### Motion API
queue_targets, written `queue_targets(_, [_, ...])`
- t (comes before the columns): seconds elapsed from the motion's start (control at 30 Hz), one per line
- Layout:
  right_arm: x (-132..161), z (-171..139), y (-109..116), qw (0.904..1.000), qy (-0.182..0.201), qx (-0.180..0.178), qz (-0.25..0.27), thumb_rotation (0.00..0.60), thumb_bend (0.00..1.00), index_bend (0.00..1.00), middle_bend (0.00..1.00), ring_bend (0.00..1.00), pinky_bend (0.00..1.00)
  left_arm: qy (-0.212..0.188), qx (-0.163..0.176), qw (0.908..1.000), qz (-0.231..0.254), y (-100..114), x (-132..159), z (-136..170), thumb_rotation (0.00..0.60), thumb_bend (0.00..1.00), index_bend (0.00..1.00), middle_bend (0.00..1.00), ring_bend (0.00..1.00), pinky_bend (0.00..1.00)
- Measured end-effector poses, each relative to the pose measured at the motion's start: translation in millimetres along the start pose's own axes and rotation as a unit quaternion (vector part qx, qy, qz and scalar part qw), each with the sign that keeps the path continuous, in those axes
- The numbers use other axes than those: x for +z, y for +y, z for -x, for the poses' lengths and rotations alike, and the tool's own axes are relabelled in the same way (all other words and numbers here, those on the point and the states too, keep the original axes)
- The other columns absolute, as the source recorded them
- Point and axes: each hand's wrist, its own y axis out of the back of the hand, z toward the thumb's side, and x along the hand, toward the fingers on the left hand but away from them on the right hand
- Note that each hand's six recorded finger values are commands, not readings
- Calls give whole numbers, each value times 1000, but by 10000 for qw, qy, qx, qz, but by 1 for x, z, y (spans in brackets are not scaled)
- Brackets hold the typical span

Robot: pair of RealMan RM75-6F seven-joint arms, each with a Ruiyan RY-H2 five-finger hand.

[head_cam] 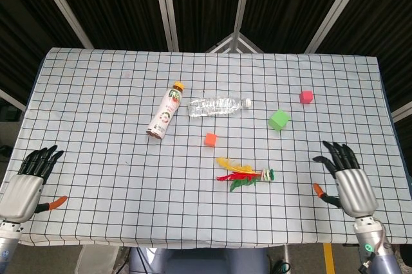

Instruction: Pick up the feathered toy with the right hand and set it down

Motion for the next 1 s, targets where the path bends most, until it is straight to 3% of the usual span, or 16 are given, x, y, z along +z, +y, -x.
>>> queue_targets(0.27, [56,35,-47,9975,375,438,415,600,350,432,179,0,0,-5,-19,10000,8,-1,0,0,600,0,0,0,0,0])
queue_targets(0.57, [114,55,-104,9927,521,764,774,600,349,511,219,0,0,4,-56,10000,70,-1,-1,-1,600,0,0,0,0,0])
queue_targets(1.0, [143,64,-146,9913,533,868,838,600,350,520,228,0,0,-15,-89,9999,127,-1,0,-1,600,0,0,0,0,0])
